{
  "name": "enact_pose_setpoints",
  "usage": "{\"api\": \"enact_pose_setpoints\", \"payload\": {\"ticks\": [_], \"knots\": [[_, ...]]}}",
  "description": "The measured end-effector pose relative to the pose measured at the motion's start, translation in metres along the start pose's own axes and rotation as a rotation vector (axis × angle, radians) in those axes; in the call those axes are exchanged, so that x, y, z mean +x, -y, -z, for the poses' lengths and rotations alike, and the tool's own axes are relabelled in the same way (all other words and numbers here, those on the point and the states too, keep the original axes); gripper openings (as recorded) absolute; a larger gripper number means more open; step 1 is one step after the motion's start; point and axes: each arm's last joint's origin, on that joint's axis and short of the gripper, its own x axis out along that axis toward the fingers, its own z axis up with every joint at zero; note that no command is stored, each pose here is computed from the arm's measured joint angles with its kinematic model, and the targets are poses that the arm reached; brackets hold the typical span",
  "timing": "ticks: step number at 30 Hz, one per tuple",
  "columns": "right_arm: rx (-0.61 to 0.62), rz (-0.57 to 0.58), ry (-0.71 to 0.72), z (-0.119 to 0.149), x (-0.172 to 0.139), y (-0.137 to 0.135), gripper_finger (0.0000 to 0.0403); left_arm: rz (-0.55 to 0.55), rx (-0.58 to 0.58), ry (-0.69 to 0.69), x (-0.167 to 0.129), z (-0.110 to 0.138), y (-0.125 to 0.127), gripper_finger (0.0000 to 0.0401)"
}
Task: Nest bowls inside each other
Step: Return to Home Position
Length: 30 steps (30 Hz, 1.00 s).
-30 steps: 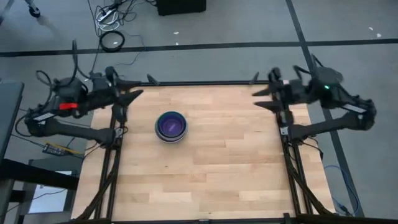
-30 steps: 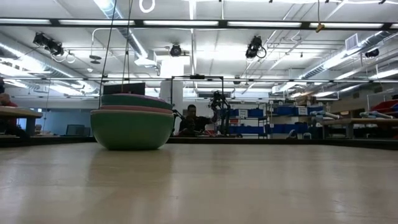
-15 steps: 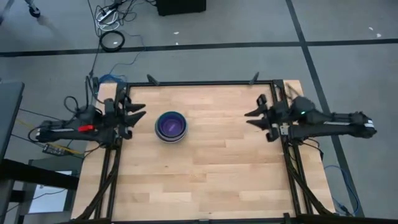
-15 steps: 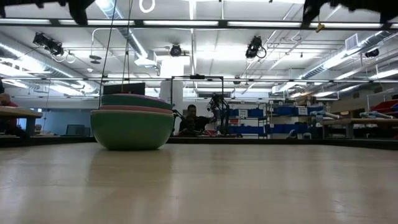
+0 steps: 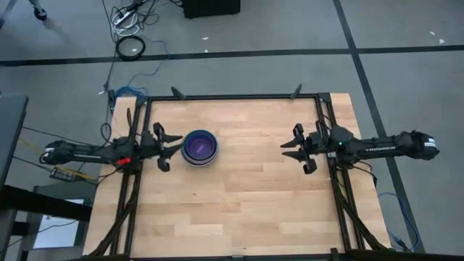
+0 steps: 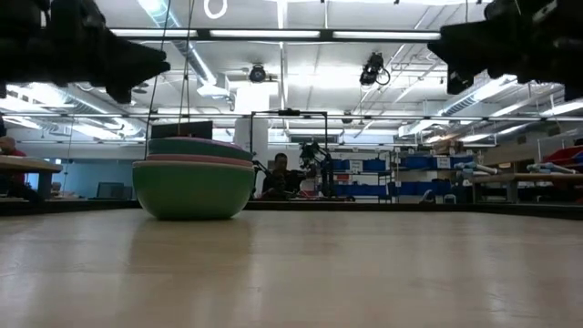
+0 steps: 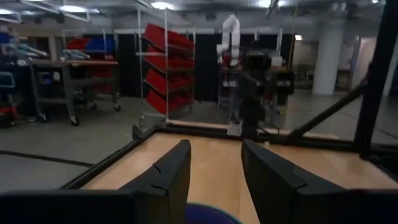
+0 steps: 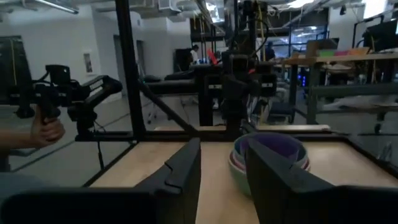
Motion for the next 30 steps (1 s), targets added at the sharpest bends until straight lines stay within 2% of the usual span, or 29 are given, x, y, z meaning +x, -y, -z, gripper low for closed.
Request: {"api": "enact_pose_setpoints", "payload": {"ticks": [3, 9, 17, 22, 26, 30], "knots": [[0.005, -0.014, -0.001, 0.01, -0.005, -0.001, 0.0113, -0.025, -0.014, -0.023, -0.002, 0.015, -0.001, 0.0152], [-0.024, -0.051, -0.031, 0.026, -0.011, -0.003, 0.0114, -0.045, 0.007, -0.106, -0.002, 0.023, -0.002, 0.0152], [-0.03, -0.059, 0.1, 0.012, -0.015, -0.002, 0.0112, -0.055, -0.007, -0.117, -0.002, 0.024, -0.002, 0.0152], [-0.01, -0.014, 0.185, 0.001, -0.023, 0.003, 0.0112, -0.055, -0.015, -0.114, -0.002, 0.024, -0.002, 0.0152], [-0.03, -0.078, 0.182, -0.001, -0.027, 0.003, 0.0112, -0.055, -0.017, -0.112, -0.002, 0.024, -0.002, 0.0152], [-0.048, -0.063, 0.149, 0.002, -0.029, 0.005, 0.0112, -0.056, -0.024, -0.113, -0.002, 0.024, -0.002, 0.0152]]}}
